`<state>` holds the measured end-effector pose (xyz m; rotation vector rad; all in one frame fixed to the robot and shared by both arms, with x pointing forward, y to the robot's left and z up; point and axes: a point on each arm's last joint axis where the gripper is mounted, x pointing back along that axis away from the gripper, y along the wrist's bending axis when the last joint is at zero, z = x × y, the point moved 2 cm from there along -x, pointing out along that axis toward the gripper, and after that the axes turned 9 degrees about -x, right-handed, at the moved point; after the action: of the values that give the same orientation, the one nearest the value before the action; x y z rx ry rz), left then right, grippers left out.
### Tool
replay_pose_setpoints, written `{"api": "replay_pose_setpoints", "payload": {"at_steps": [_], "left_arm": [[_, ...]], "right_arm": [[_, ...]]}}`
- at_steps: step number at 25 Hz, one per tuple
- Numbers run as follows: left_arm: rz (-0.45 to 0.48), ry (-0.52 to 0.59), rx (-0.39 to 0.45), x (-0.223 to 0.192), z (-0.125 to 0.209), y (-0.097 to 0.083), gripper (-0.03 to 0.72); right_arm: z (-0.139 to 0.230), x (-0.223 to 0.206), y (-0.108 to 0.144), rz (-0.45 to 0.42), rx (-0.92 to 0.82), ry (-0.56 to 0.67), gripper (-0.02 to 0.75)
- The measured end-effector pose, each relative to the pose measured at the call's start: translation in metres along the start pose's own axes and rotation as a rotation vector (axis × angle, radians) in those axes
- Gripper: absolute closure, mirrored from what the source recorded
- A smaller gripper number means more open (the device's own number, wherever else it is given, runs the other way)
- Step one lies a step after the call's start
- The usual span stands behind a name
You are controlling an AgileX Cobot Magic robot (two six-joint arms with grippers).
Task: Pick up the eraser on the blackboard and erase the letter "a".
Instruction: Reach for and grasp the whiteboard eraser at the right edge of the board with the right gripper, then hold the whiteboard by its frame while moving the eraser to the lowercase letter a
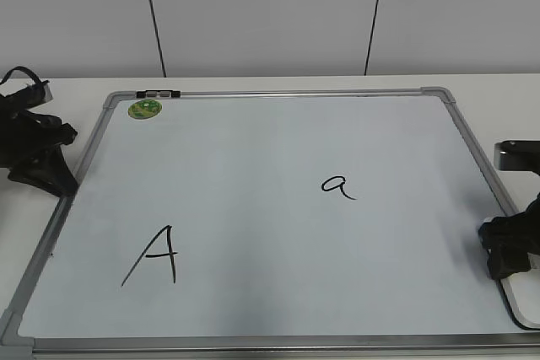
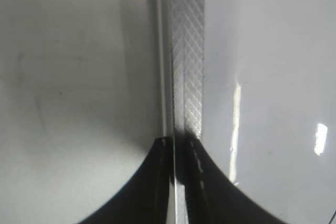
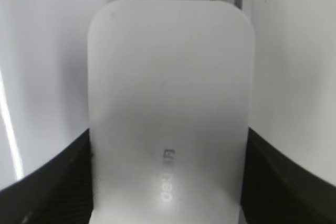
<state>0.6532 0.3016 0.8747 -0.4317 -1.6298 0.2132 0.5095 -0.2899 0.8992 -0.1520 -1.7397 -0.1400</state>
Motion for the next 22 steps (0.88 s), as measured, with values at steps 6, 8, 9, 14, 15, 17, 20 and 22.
{"api": "replay_pose_setpoints", "payload": {"at_steps": [6, 8, 9, 14, 15, 17, 20, 22], "left_arm": [[0.0, 0.0, 0.0, 0.0, 0.0, 0.0, 0.65], [0.0, 0.0, 0.0, 0.0, 0.0, 0.0, 0.65], [0.0, 0.0, 0.0, 0.0, 0.0, 0.0, 0.65], [0.0, 0.0, 0.0, 0.0, 0.0, 0.0, 0.65], [0.0, 0.0, 0.0, 0.0, 0.0, 0.0, 0.65], [0.0, 0.0, 0.0, 0.0, 0.0, 0.0, 0.65], [0.0, 0.0, 0.0, 0.0, 0.0, 0.0, 0.65], [-0.001, 0.001, -0.001, 0.0, 0.0, 0.0, 0.65]], "right_arm": [[-0.001, 0.0, 0.0, 0.003, -0.001, 0.01, 0.199], [0.0, 0.0, 0.0, 0.005, -0.001, 0.018, 0.2], [0.0, 0.0, 0.0, 0.007, -0.001, 0.023, 0.2], [-0.001, 0.017, -0.001, -0.003, -0.003, -0.021, 0.2], [-0.002, 0.021, -0.001, -0.005, -0.004, -0.031, 0.2], [-0.006, 0.031, 0.0, -0.007, -0.005, -0.049, 0.2], [-0.018, 0.046, 0.003, -0.016, 0.012, -0.055, 0.2], [-0.031, 0.062, 0.009, -0.047, 0.021, -0.071, 0.2]]}}
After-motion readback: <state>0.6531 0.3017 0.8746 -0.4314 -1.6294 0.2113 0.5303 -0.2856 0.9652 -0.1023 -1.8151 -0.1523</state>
